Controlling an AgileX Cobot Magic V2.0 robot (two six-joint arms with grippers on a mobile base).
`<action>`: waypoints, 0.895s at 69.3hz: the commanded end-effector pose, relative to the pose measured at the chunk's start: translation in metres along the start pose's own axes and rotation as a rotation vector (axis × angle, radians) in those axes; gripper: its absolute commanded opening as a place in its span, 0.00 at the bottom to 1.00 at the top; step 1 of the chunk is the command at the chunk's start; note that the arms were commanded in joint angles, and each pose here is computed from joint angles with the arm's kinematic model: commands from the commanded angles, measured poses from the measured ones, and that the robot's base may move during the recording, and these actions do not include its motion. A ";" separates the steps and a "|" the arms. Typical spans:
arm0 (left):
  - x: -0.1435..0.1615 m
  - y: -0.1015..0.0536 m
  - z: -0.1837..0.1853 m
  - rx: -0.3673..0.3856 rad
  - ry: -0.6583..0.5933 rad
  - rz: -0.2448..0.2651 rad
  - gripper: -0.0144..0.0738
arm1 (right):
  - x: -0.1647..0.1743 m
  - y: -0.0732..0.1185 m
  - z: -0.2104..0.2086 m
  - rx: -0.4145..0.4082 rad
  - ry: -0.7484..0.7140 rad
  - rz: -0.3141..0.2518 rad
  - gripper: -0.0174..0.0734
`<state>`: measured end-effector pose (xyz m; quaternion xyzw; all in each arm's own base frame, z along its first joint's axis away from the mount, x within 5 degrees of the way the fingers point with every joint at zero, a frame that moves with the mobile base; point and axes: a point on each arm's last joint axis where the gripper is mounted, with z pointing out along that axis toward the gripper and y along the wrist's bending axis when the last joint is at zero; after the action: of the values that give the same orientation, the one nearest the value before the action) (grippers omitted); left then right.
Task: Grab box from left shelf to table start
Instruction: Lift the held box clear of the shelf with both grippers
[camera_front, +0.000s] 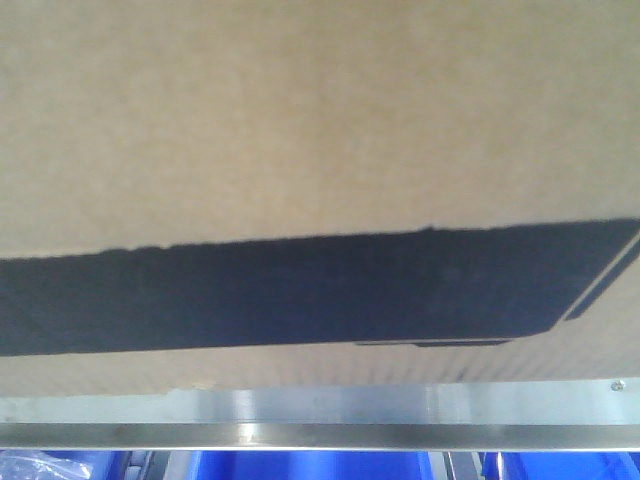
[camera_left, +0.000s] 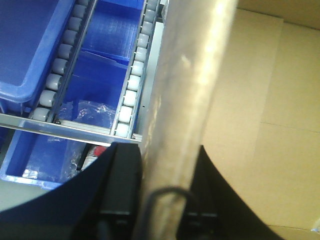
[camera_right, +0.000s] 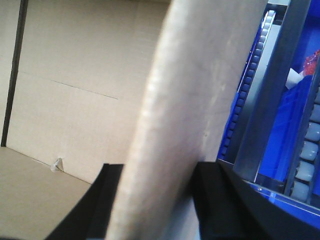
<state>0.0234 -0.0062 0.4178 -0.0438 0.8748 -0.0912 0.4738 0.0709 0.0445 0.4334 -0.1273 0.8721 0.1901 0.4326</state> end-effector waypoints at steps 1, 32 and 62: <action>-0.010 -0.017 -0.011 0.184 -0.100 0.070 0.06 | -0.020 0.004 -0.010 -0.030 -0.195 -0.054 0.26; -0.011 -0.017 -0.010 0.183 -0.096 0.070 0.06 | -0.020 0.004 -0.010 -0.030 -0.195 -0.054 0.26; -0.011 -0.017 -0.010 0.183 -0.096 0.070 0.06 | -0.020 0.004 -0.010 -0.030 -0.195 -0.054 0.26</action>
<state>0.0239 -0.0066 0.4178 -0.0434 0.8752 -0.0932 0.4727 0.0704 0.0441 0.4334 -0.1273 0.8721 0.1901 0.4326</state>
